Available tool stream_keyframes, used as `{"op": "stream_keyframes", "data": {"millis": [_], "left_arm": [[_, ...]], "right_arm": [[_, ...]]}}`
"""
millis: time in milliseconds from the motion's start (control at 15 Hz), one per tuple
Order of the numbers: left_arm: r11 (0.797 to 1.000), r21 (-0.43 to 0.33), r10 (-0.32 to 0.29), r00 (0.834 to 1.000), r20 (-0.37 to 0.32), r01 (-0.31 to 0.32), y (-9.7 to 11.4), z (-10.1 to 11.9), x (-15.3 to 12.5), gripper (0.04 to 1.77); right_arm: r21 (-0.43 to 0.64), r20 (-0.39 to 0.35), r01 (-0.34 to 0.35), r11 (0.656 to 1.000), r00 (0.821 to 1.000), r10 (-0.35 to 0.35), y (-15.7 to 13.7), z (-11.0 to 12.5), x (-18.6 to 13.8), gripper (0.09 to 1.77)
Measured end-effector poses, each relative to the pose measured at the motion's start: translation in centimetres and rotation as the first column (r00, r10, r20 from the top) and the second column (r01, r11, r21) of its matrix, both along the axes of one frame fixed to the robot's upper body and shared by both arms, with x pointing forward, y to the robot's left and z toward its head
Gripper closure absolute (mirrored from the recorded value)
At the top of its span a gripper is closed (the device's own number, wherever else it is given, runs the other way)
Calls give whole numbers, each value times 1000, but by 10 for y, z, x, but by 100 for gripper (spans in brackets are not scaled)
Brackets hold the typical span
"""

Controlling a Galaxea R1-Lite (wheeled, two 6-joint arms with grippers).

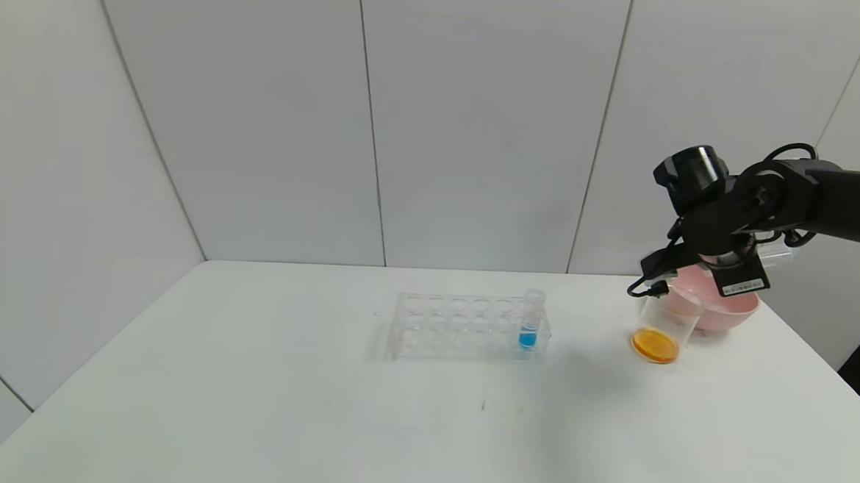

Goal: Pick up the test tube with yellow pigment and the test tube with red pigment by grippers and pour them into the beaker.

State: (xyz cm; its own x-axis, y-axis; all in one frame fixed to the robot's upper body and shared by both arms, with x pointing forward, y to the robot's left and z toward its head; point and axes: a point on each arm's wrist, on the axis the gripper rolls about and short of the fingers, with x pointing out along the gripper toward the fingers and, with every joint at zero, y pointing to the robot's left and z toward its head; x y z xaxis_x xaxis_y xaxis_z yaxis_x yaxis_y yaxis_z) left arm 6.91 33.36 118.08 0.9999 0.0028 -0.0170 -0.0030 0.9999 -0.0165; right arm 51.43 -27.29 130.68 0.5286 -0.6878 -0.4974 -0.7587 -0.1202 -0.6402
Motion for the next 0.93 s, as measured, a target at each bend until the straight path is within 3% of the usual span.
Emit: {"op": "stream_keyframes", "data": {"millis": [667, 933], "left_arm": [[1000, 0, 0, 1000, 0, 0, 0, 0, 0, 9], [1000, 0, 0, 1000, 0, 0, 0, 0, 0, 9]], "right_arm": [[5, 5, 2, 1000, 1000, -2, 0, -1, 0, 136], [86, 83, 39, 996, 995, -47, -3, 4, 0, 136]]}}
